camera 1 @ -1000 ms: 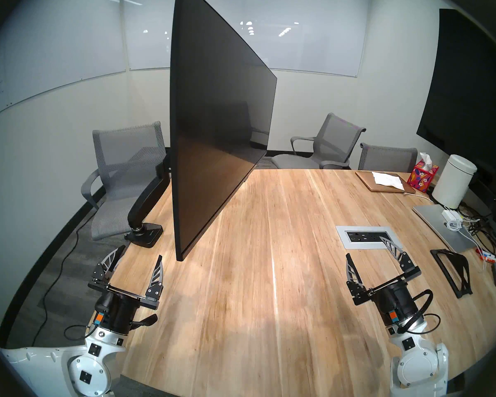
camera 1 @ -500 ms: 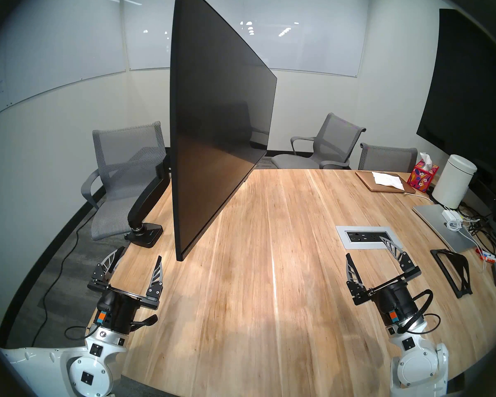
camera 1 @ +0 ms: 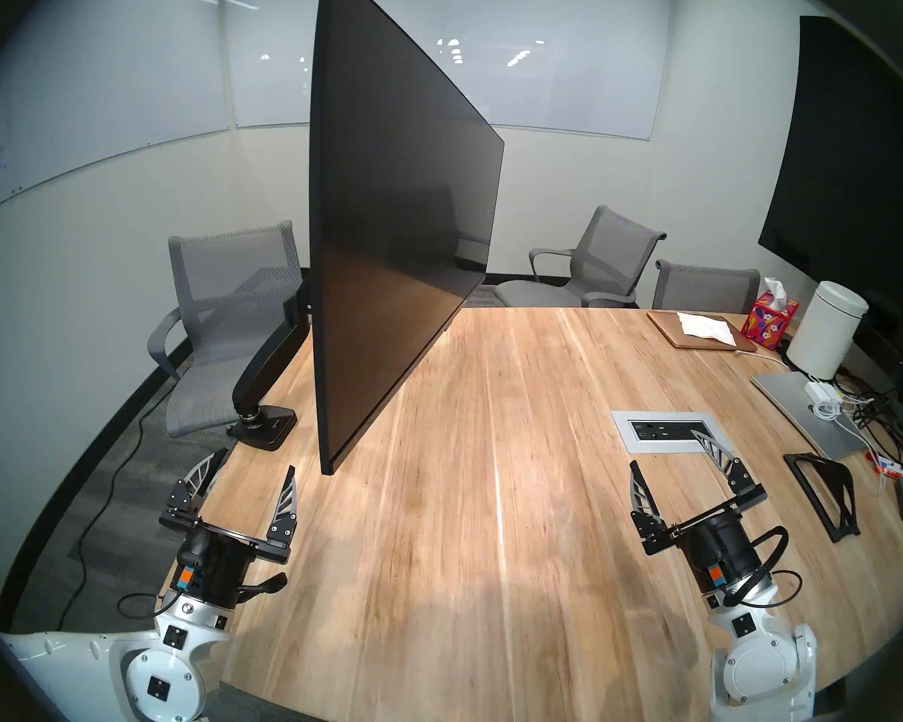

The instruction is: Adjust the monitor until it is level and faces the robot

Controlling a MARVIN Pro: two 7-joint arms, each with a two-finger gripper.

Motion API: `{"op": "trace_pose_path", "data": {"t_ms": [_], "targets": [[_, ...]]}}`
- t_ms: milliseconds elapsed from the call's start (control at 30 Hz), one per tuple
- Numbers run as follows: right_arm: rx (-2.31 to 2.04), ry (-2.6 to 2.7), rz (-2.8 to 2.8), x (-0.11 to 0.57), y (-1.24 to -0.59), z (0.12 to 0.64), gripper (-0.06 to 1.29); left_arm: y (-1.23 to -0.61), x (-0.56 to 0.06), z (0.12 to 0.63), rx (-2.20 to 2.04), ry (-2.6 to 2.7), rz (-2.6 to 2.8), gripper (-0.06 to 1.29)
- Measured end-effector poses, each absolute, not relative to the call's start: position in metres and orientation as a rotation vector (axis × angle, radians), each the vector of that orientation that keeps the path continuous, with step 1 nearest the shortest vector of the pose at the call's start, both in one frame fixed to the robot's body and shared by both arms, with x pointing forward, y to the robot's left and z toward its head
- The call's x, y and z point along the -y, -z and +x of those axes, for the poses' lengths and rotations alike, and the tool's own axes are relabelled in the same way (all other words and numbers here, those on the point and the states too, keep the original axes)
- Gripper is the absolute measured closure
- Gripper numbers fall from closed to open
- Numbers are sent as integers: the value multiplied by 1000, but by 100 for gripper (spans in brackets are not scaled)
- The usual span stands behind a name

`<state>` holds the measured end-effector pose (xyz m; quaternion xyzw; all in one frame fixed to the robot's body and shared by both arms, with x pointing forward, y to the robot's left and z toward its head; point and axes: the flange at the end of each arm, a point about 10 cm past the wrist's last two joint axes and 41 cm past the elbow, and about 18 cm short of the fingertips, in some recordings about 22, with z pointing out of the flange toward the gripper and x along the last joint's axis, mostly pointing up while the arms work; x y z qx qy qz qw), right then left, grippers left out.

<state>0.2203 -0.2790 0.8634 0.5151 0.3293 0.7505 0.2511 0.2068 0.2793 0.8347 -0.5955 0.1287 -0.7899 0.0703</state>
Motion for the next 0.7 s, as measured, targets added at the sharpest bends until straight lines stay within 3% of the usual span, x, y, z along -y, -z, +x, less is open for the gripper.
{"op": "trace_pose_path", "data": {"t_ms": [700], "targets": [[-896, -2042, 1401, 279, -863, 220, 0, -835, -279, 207, -387, 2382, -1788, -4]]}}
